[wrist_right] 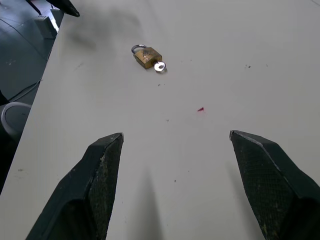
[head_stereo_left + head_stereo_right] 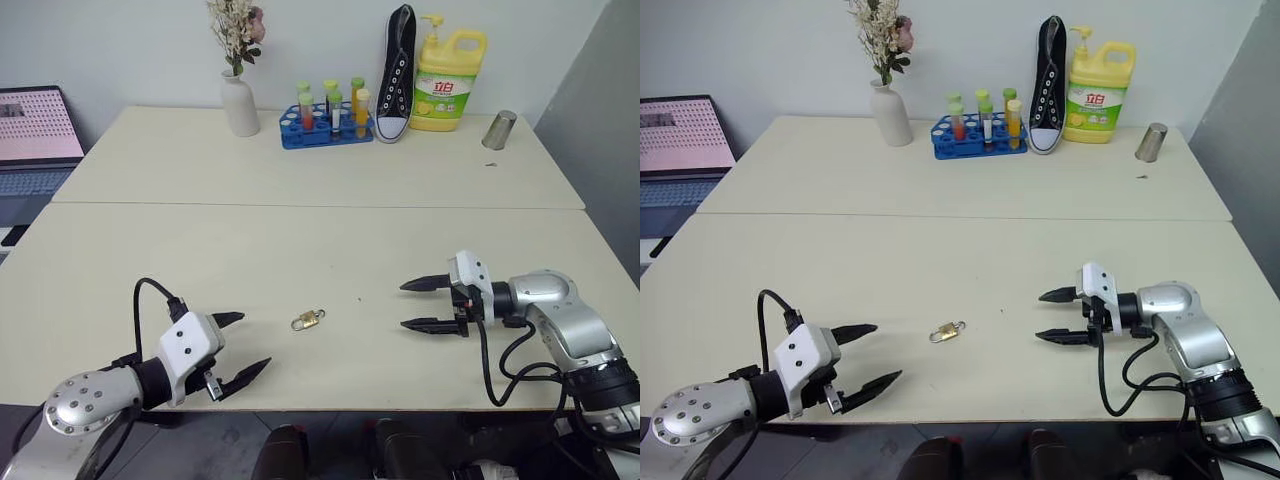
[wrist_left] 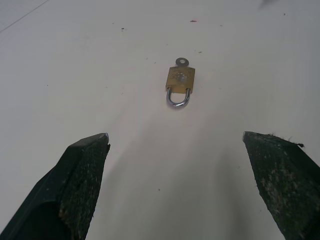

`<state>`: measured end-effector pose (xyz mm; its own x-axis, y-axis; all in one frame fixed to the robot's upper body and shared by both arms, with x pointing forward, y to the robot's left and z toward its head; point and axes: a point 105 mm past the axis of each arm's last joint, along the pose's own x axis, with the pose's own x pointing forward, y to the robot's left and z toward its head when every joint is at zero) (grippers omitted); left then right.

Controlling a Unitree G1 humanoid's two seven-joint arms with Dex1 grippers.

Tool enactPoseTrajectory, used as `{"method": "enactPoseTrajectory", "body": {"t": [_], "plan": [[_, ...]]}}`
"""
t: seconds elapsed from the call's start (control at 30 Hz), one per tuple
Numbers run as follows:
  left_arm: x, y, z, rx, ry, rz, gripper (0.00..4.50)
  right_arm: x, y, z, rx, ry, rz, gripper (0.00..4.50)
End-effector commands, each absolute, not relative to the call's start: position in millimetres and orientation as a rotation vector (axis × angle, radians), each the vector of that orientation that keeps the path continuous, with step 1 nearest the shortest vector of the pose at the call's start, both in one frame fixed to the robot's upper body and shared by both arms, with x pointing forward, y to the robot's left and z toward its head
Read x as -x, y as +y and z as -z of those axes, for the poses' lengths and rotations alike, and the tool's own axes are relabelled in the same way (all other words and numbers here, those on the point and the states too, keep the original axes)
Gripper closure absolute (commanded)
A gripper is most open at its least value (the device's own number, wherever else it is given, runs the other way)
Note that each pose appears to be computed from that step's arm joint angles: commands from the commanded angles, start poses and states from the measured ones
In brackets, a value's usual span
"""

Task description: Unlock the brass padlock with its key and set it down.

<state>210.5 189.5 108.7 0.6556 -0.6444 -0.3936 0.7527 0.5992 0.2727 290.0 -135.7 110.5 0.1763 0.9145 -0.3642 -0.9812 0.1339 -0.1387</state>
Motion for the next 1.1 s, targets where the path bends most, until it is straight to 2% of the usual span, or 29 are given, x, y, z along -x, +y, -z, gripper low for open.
{"method": "enactPoseTrajectory", "body": {"t": [0.03,0.3,0.53,0.77,1.1], "plan": [[-215,183,-122,-0.449,0.195,0.815,0.0,-291,-134,-114,0.421,0.168,-1.413,0.95],[-217,181,-122,-0.439,0.204,0.813,0.0,-289,-131,-113,0.421,0.159,-1.42,0.95],[-217,179,-128,-0.41,0.184,0.837,0.0,-292,-124,-128,0.36,0.112,-1.382,0.95],[-223,182,-129,-0.384,0.16,0.814,0.0,-289,-121,-129,0.376,0.114,-1.398,0.95],[-238,166,-101,-0.403,0.208,0.857,0.0,-276,-115,-139,0.359,0.181,-1.42,0.95]]}}
